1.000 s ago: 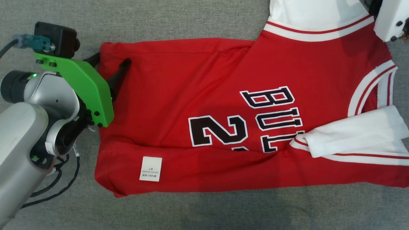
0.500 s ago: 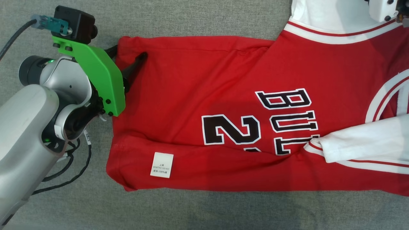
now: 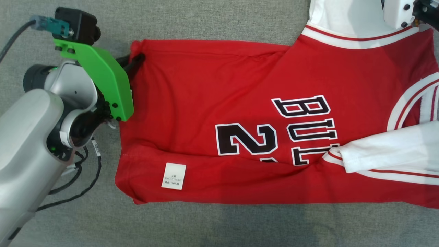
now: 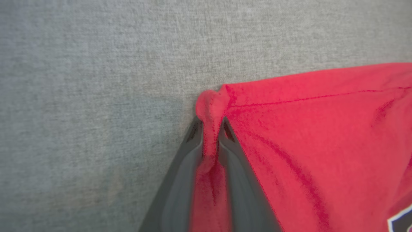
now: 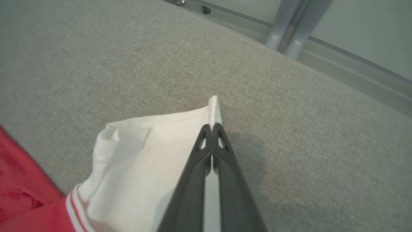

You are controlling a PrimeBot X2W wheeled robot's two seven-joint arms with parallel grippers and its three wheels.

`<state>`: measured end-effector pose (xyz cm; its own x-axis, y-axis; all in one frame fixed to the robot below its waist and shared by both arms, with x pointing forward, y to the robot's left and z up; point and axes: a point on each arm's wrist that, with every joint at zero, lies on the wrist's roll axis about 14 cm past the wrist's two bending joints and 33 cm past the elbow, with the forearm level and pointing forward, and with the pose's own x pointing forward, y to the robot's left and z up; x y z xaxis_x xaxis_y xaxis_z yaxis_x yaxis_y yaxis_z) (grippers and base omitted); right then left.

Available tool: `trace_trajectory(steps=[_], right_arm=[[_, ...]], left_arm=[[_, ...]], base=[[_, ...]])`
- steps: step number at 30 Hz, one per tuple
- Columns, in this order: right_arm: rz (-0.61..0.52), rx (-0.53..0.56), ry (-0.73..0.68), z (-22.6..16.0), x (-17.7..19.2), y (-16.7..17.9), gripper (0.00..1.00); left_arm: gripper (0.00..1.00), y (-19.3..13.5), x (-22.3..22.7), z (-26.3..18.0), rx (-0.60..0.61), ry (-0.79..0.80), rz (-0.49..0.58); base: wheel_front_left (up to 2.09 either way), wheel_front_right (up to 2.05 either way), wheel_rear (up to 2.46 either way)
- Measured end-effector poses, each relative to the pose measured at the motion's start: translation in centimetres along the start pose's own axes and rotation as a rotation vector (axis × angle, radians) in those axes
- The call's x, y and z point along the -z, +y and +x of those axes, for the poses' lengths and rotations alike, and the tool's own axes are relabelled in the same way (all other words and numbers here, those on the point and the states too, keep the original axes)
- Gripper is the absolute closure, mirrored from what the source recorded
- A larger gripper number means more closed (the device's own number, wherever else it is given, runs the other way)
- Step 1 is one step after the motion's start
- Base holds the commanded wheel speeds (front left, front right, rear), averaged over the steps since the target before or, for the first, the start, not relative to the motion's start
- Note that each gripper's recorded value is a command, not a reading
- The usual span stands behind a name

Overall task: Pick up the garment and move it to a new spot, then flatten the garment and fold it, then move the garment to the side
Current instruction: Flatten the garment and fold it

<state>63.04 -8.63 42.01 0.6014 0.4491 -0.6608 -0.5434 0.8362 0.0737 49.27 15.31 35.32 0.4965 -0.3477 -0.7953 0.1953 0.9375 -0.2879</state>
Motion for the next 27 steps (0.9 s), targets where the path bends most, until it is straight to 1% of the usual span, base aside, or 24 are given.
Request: trace_trajectory(steps=[5,9,12,17,20,24,27], right_arm=[[0.024,-0.007,-0.119,-2.2,-1.7,-0.2,1.0],[0.035,-0.004,-0.227,-4.8,-3.1,-0.6,1.0],[0.049,0.001,-0.295,-7.1,-3.5,-0.9,1.0],[0.065,0.024,-0.32,-10.2,-1.7,-1.5,1.0],[0.075,0.039,-0.357,-12.1,-1.2,-1.6,1.0],[0.091,0.012,-0.394,-14.0,-0.2,0.0,1.0],[0.11,-0.007,-0.391,-15.2,1.3,1.2,1.0]], left_arm=[[1.0,-0.7,0.1,-0.8,0.018,-0.062,-0.035],[1.0,-1.2,0.6,-1.8,0.019,-0.111,-0.055],[1.0,-1.3,1.0,-2.8,0.009,-0.15,-0.075],[1.0,-0.6,1.6,-4.5,-0.024,-0.206,-0.118],[1.0,-0.4,1.7,-5.2,-0.035,-0.235,-0.127],[1.0,-1.6,1.5,-6.2,-0.004,-0.274,-0.13],[1.0,-1.9,1.5,-7.1,-0.006,-0.301,-0.129]], base=[[0.0,0.0,0.0],[0.0,0.0,0.0],[0.0,0.0,0.0],[0.0,0.0,0.0],[0.0,0.0,0.0],[0.0,0.0,0.0],[0.0,0.0,0.0]])
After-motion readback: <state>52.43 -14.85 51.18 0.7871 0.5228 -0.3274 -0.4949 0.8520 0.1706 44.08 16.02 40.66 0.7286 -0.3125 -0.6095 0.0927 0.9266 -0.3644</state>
